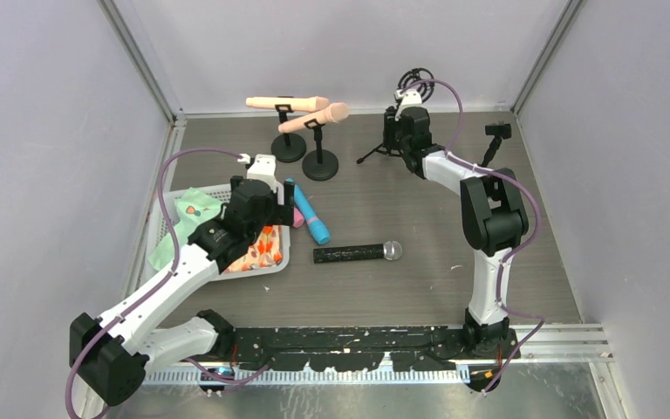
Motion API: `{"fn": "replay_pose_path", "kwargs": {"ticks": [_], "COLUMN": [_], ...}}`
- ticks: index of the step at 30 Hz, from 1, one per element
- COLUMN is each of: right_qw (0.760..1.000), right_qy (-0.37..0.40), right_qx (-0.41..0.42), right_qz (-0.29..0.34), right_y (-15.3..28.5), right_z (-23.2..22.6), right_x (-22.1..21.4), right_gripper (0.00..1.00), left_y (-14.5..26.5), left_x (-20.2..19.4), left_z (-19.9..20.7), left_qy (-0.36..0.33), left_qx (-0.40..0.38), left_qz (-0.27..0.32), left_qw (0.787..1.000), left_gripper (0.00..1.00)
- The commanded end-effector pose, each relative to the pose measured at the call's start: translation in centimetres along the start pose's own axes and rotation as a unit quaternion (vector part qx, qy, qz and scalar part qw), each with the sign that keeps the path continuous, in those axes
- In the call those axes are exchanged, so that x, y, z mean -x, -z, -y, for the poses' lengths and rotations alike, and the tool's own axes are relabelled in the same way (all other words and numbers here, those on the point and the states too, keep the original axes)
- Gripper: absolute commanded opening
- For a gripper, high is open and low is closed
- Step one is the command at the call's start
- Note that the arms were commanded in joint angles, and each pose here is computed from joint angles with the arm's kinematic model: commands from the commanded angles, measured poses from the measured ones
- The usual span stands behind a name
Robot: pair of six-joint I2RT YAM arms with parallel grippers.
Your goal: Attach the microphones to the stand
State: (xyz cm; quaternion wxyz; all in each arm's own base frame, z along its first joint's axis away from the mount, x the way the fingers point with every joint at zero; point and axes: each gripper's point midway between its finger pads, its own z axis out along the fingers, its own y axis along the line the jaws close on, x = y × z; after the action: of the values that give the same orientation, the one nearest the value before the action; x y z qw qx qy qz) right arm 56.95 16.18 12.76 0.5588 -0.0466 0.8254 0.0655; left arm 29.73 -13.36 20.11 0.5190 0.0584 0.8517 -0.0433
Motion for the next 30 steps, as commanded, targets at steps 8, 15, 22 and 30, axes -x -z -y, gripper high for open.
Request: {"fn": "replay_pose_path", "kwargs": {"ticks": [8,15,22,30], "right_qw": [0.998,0.998,0.997,0.995], "right_qy": [0.034,0.044,0.047,0.005], "right_qx": [0.002,0.03,0.052,0.089], "right_qz": [0.044,0.014,-0.018,-0.048], "right_y": [-0.7,1.2,5.3,10.6], "right_z": [0.1,-2.1,-4.3,-8.6], "right_x": [2.0,0.2,-2.3,-6.0], "right_gripper": [0.4,0.22,0.14,0.15], "left_y": [-0.2,-0.4,-0.3,0.3], "left_x": [1.1,0.9,0.9,1.1], "left_z": [0.0,0.2,0.7,1.4], "left_qy": [0.003,0.003,0.006,0.01], "left_qx": [0.002,-0.004,-0.017,-0.045], "left_qz": [0.02,0.016,0.017,0.028], "left_qw": [1.0,1.0,1.0,0.999], "left_gripper": [0.89,0.89,0.89,0.88]}}
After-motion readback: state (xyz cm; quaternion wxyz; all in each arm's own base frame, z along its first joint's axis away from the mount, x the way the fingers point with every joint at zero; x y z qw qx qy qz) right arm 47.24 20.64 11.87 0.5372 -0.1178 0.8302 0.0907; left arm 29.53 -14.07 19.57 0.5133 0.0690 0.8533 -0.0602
